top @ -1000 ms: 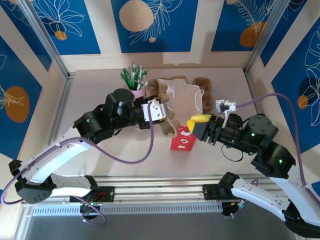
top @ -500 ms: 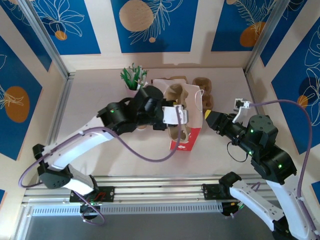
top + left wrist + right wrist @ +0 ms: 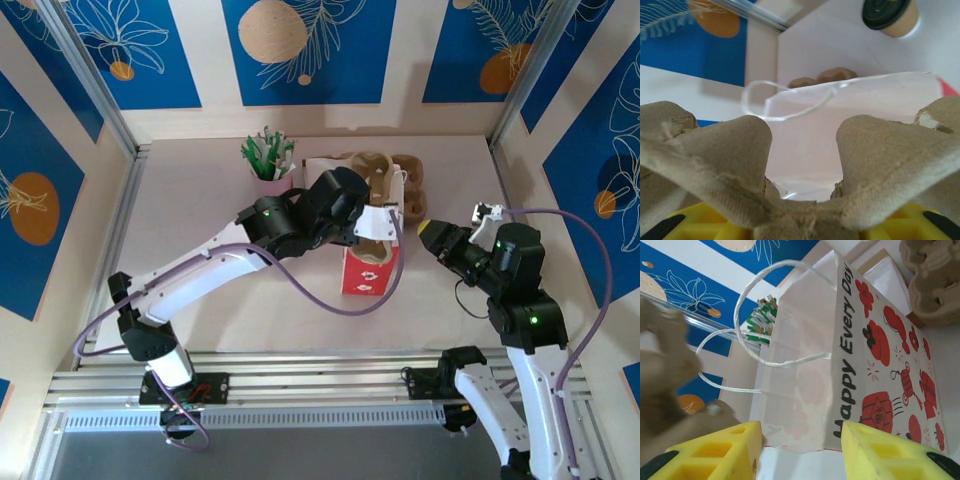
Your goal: Pack the takeout coffee
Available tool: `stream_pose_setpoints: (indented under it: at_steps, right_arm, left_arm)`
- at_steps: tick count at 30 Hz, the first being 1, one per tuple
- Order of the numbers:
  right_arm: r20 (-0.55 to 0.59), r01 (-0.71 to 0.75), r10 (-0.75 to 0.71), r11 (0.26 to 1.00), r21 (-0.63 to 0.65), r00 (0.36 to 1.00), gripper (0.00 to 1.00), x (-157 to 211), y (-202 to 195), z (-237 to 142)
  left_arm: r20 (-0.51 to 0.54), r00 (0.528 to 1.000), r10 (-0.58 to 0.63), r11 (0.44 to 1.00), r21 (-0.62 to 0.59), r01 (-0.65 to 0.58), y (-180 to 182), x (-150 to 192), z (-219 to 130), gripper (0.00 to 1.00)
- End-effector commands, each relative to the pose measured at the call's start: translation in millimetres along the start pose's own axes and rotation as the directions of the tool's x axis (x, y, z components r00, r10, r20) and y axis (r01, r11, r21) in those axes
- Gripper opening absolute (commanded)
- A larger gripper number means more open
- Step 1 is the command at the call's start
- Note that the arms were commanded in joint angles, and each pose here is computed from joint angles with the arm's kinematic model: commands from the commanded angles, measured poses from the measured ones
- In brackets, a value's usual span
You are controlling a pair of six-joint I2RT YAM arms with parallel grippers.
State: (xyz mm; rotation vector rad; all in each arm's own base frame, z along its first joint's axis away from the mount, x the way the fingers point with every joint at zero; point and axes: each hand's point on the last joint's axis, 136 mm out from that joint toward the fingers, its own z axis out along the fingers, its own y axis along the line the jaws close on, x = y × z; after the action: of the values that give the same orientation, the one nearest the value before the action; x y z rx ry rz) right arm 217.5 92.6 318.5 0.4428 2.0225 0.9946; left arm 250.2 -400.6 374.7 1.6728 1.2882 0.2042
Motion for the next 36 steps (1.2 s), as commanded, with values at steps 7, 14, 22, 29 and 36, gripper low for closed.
stream_pose_setpoints:
  at_steps: [7, 14, 22, 29, 36]
  right_arm:
    - [-0.134, -0.006, -0.004, 0.997, -0.074, 0.991, 0.49, 12.1, 7.9, 21.7]
    - [-0.185, 0.123, -0.102, 0.987, 0.107, 0.977, 0.50, 19.5, -14.8, 35.6]
    - [-0.232, 0.215, -0.167, 0.956, 0.198, 0.958, 0.45, 26.1, -27.8, 46.8]
    - [-0.260, 0.232, -0.176, 0.951, 0.203, 0.949, 0.28, 31.8, -32.5, 54.8]
    - [-0.284, 0.269, -0.215, 0.949, 0.166, 0.934, 0.14, 38.8, -21.8, 52.0]
  left_arm:
    - [0.020, 1.000, -0.018, 0.999, -0.031, 0.019, 19.2, -4.3, -26.4, 0.42]
    - [-0.017, 0.999, 0.034, 0.998, -0.049, -0.034, 17.7, -5.0, -2.5, 0.42]
    - [-0.035, 0.998, 0.044, 0.995, -0.085, -0.046, 26.8, -7.4, 8.9, 0.42]
    - [-0.042, 0.998, 0.038, 0.993, -0.109, -0.043, 36.4, -5.8, 17.8, 0.40]
    - [-0.054, 0.998, 0.034, 0.993, -0.114, -0.040, 41.1, -4.9, 34.7, 0.39]
